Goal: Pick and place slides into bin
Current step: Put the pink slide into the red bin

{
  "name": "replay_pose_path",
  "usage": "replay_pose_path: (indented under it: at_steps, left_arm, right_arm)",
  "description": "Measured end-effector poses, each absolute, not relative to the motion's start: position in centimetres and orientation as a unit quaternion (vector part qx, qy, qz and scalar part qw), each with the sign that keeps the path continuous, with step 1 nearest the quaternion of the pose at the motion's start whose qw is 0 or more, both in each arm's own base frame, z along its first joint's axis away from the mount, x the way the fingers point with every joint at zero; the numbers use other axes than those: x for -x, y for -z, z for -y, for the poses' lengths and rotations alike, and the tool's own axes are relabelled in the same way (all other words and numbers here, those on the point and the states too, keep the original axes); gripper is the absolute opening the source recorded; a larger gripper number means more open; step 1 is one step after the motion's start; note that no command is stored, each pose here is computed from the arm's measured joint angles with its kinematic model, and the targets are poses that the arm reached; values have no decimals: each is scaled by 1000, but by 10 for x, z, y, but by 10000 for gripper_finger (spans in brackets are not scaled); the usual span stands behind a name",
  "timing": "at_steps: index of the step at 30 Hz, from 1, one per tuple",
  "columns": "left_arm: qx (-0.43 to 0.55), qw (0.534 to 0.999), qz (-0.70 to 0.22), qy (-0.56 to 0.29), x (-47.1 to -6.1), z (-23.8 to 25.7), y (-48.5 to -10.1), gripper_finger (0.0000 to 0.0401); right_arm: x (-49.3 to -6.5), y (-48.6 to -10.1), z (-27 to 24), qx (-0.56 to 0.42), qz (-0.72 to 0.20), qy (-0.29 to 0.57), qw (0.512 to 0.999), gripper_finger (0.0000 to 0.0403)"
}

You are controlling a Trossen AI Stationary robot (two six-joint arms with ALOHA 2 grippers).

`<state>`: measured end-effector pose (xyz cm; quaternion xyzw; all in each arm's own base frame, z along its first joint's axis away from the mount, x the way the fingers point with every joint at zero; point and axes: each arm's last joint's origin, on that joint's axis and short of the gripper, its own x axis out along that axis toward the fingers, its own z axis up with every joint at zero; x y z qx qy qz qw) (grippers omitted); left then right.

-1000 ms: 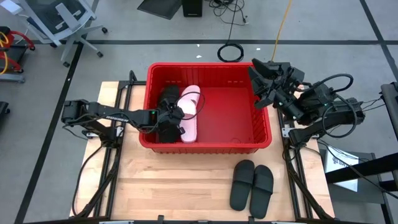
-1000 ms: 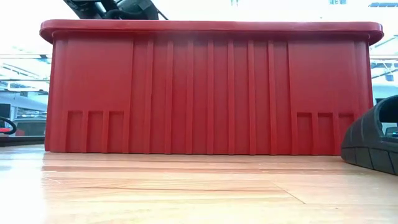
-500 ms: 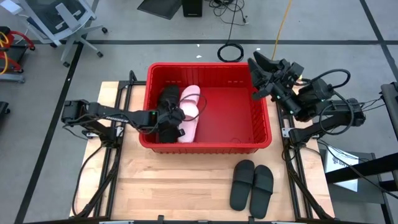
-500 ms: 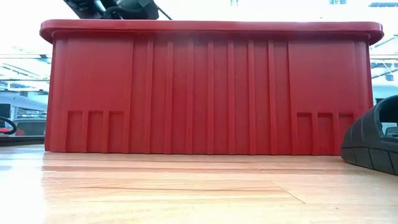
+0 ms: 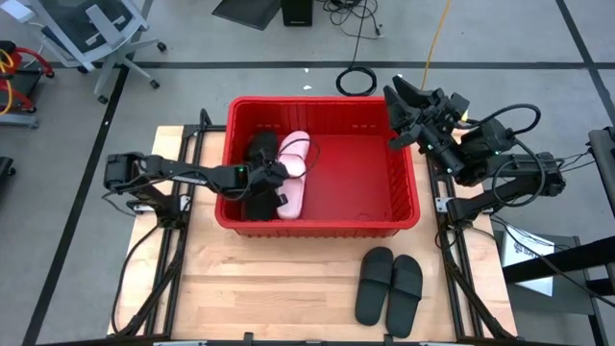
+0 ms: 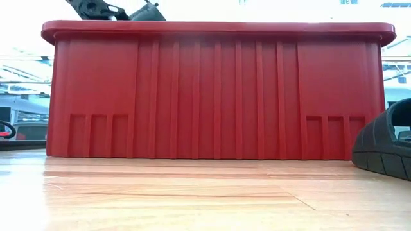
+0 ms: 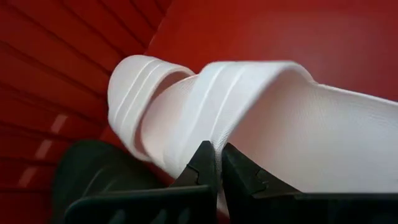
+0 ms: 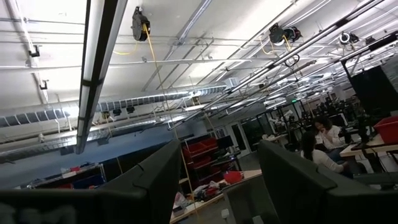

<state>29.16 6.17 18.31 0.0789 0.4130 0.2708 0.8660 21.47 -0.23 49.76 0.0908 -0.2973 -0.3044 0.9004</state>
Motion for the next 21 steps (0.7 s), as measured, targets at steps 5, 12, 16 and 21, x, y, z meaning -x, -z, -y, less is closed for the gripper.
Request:
replay_pose_path:
  at_steps: [5, 12, 16, 21]
  left_arm:
    - [-72, 870, -411, -264, -298, -60, -175, 1]
    - [-72, 869, -416, -257, -303, -59, -165, 14]
    - [-63, 873, -417, -246, -303, -59, -164, 28]
    - [-62, 875, -416, -239, -303, -58, -166, 61]
  right_arm:
    - [-215, -497, 2, -96, 296, 301, 902, 205]
    - [-216, -496, 1, -106, 296, 296, 902, 205]
    - [-216, -496, 1, -107, 293, 295, 903, 205]
    - [-216, -496, 1, -108, 291, 294, 904, 205]
